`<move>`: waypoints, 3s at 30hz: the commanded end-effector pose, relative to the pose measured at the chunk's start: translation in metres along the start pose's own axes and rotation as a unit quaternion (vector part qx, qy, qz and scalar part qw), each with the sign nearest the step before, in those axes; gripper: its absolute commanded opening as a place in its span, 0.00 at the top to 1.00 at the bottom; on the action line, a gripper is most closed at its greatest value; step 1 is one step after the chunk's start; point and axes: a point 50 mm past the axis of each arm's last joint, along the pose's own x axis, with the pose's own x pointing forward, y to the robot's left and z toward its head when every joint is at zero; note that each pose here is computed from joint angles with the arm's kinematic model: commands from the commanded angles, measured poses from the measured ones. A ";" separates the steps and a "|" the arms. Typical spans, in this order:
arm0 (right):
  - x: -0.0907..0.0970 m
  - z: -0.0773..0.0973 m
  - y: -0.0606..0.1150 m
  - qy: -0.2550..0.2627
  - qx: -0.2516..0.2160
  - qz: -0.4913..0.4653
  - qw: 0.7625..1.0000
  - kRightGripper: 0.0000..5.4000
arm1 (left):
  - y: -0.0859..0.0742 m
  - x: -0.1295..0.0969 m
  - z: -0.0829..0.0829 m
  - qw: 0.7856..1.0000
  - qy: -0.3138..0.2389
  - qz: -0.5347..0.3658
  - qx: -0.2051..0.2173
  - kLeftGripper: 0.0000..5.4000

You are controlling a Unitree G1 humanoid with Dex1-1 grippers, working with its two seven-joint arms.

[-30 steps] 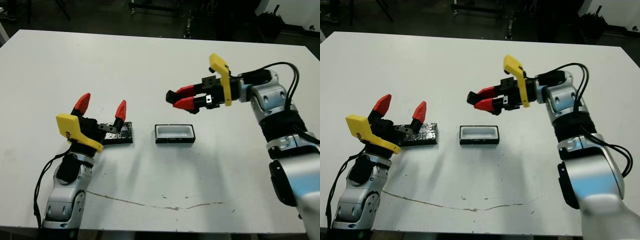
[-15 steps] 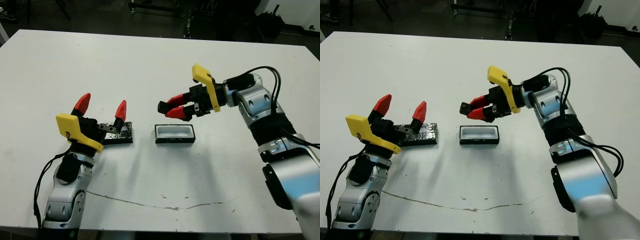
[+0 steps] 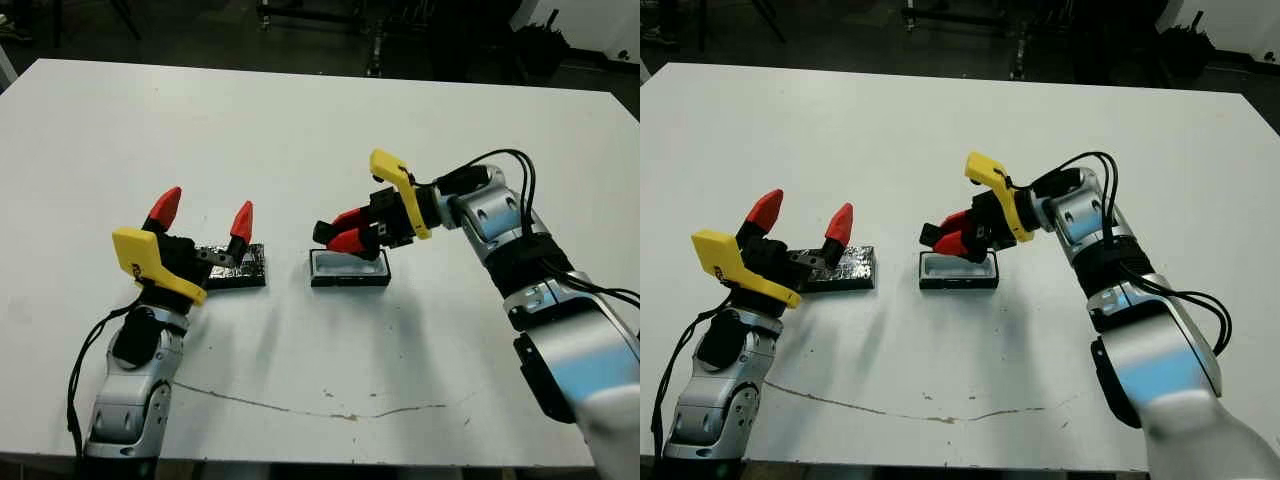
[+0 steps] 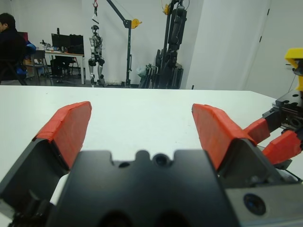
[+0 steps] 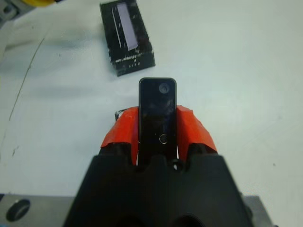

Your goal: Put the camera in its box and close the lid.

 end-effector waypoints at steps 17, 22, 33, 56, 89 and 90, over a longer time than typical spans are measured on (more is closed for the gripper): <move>0.006 -0.021 0.004 -0.002 0.001 0.003 1.000 0.69 | 0.001 -0.003 -0.004 1.000 0.014 -0.003 0.002 0.00; 0.006 -0.026 0.005 0.008 0.005 0.003 1.000 0.69 | 0.001 -0.003 -0.004 1.000 0.014 -0.002 0.001 0.00; 0.008 -0.038 0.009 0.018 -0.001 0.020 1.000 0.69 | 0.001 -0.003 -0.004 1.000 0.012 0.000 -0.002 0.00; -0.024 -0.052 0.004 0.072 0.002 0.002 0.997 0.69 | 0.001 -0.002 -0.004 1.000 0.009 -0.002 -0.004 0.00; -0.025 -0.049 0.003 0.106 -0.037 -0.001 0.994 0.64 | 0.001 0.000 -0.002 1.000 0.009 -0.004 -0.004 0.00; -0.025 -0.049 0.003 0.100 -0.038 0.000 0.994 0.62 | 0.000 0.000 -0.002 1.000 0.009 -0.005 -0.006 0.00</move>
